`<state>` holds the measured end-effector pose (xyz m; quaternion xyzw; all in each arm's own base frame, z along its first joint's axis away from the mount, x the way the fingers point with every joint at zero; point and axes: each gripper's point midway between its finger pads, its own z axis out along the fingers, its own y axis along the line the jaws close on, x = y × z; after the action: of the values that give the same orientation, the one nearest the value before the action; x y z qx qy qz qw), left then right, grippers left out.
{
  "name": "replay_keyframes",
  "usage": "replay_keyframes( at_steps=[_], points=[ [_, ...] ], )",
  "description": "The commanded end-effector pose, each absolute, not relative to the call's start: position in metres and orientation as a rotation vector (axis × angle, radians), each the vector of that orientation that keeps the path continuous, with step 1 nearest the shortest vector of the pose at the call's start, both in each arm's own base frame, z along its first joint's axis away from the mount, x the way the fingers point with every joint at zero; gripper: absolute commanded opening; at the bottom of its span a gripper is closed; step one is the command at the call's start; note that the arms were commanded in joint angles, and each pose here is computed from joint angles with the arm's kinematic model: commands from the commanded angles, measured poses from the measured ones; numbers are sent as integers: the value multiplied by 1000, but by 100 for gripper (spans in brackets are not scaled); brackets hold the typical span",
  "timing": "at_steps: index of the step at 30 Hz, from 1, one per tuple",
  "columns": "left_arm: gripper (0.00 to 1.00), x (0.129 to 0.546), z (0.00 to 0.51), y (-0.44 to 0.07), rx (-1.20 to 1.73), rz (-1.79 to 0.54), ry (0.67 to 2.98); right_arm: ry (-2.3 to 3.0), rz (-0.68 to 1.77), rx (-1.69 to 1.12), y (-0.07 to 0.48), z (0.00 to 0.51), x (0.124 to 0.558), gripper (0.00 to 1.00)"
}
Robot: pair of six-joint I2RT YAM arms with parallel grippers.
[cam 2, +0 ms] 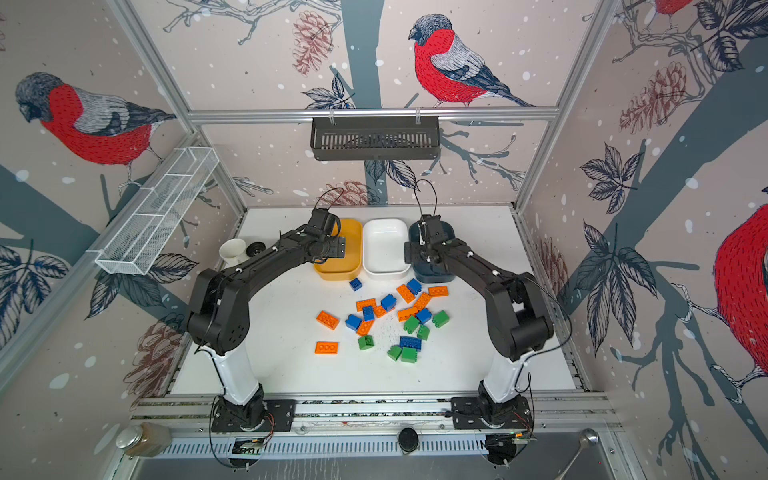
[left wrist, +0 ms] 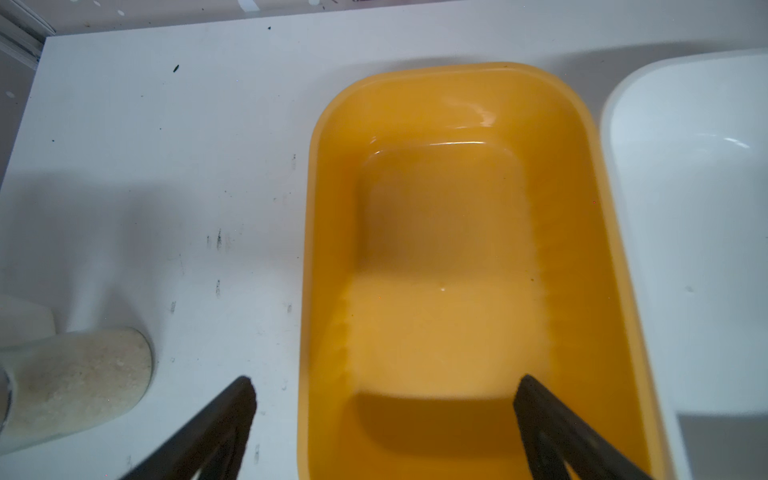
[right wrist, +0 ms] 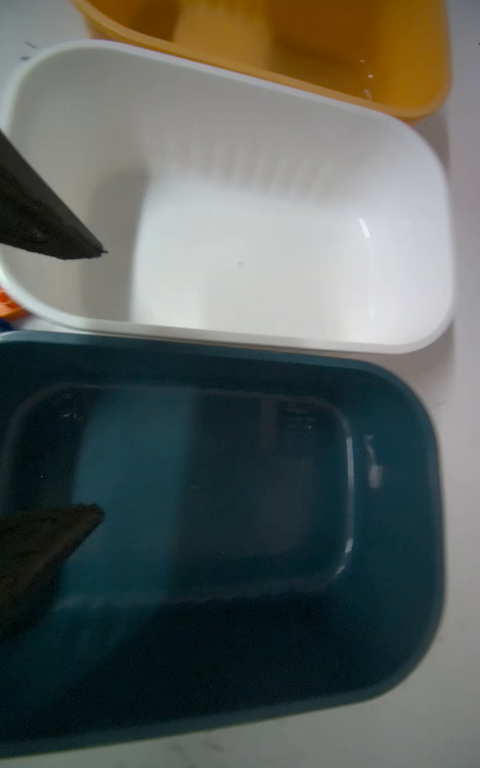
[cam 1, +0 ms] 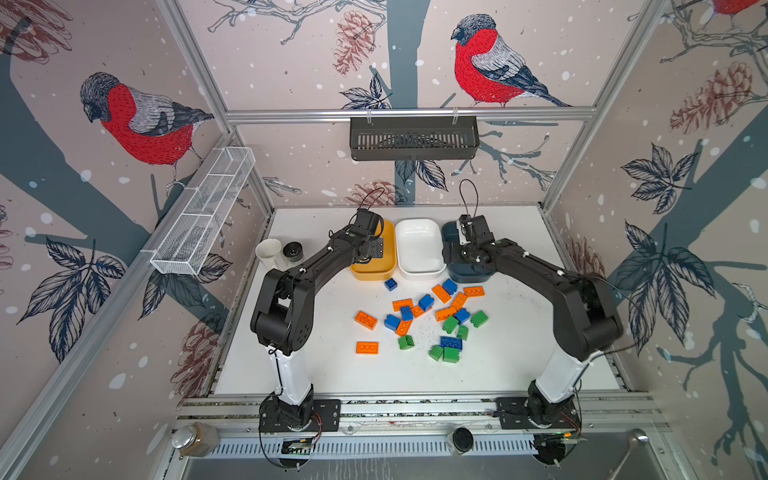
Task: Sort the legos into containers by color
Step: 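Close the right gripper on an orange brick while the left hovers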
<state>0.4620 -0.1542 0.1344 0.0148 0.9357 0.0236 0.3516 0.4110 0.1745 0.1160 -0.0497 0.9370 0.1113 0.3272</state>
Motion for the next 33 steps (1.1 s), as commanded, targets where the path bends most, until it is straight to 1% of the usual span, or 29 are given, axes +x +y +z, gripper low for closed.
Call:
replay_keyframes(
  at_steps=[1, 6, 8, 10, 13, 18, 22, 27, 33],
  points=[
    [97, 465, 152, -169, -4, -15, 2347, 2437, 355, -49, 165, 114, 380, 92],
    [98, 468, 160, -195, 8, -164, 2297, 2514, 375, 125, 144, 86, 331, 91],
    [97, 470, 163, -198, -2, -183, 2286, 2544, 377, 220, 141, 75, 320, 89],
    [98, 471, 165, -199, -7, -189, 2279, 2566, 379, 290, 142, 65, 312, 84],
    [97, 471, 164, -198, -9, -181, 2279, 2585, 407, 298, 155, 54, 311, 78],
    [97, 470, 161, -195, -3, -161, 2289, 2602, 373, 298, 166, 45, 322, 74],
    [98, 468, 158, -191, -1, -129, 2297, 2650, 268, 277, 163, 31, 321, 67],
    [98, 470, 158, -191, 0, -123, 2295, 2683, 170, 260, 155, 20, 311, 54],
    [98, 471, 164, -196, 18, -130, 2288, 2712, 38, 181, 140, 15, 297, 46]
  ],
)
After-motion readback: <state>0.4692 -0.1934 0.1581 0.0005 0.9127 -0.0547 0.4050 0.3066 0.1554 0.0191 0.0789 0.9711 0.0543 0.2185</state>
